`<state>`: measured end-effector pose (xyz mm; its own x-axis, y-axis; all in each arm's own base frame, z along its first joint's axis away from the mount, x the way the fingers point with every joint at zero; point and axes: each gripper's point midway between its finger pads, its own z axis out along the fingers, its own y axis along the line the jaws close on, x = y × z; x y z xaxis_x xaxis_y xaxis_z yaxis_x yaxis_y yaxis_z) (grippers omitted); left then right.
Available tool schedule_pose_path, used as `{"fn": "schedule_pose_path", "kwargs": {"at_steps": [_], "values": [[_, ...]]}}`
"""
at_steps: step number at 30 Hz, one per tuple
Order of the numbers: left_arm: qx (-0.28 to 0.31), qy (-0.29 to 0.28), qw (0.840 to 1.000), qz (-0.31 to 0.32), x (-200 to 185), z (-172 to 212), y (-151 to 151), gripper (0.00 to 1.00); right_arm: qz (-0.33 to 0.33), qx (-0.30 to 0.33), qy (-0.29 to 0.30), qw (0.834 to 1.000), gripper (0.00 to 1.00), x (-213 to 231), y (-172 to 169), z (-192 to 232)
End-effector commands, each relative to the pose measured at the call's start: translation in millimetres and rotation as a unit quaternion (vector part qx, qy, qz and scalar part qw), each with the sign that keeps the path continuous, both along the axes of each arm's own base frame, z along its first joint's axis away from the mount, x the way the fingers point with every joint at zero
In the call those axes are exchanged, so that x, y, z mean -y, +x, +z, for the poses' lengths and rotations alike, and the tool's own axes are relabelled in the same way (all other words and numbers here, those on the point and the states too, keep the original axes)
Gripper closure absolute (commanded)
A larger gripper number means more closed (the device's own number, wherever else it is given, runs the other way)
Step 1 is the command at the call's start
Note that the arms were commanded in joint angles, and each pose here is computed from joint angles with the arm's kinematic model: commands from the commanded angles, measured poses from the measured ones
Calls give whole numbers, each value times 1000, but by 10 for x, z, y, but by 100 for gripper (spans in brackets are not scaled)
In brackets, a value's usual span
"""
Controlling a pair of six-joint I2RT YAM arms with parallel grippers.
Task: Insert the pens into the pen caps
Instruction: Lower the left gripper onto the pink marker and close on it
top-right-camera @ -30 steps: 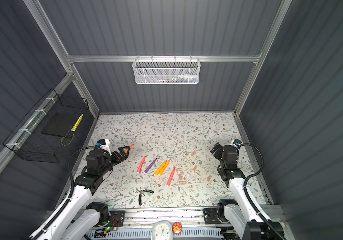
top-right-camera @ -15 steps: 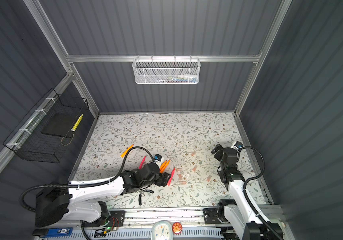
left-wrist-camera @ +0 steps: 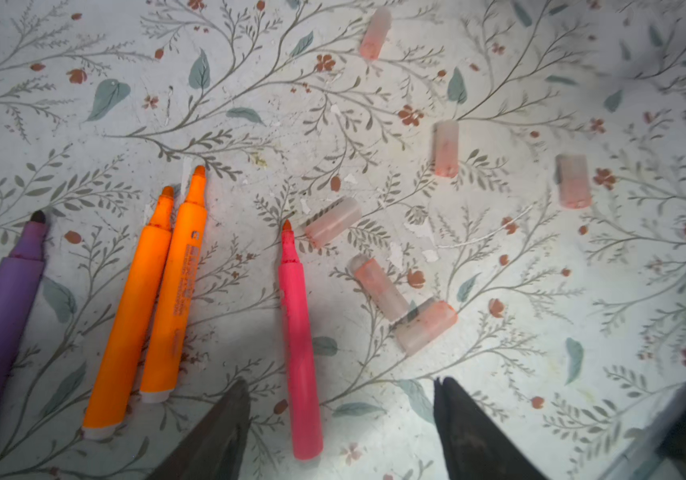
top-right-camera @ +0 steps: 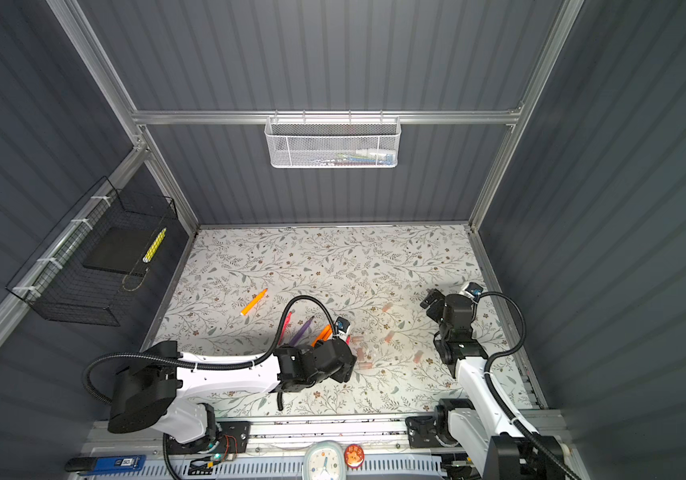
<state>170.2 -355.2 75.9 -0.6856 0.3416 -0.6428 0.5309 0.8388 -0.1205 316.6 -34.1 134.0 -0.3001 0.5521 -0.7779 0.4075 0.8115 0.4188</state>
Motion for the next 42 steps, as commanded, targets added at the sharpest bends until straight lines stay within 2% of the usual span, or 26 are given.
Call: {"fn": "schedule_pose_path", "kwargs": {"at_steps": [1, 10, 27, 42], "values": [[-2, 37, 999, 10, -90, -93, 15, 29, 3, 17, -4, 1000, 1, -8, 39, 113], [-18, 78, 997, 7, -128, -359, -9, 39, 9, 15, -3, 1000, 1, -27, 61, 104], [-57, 86, 995, -2, -175, -630, -140, 47, 10, 25, -2, 1000, 1, -34, 27, 122], [-56, 97, 994, 6, -241, -747, -129, 65, 7, 37, -2, 999, 1, -26, -35, 143]]}}
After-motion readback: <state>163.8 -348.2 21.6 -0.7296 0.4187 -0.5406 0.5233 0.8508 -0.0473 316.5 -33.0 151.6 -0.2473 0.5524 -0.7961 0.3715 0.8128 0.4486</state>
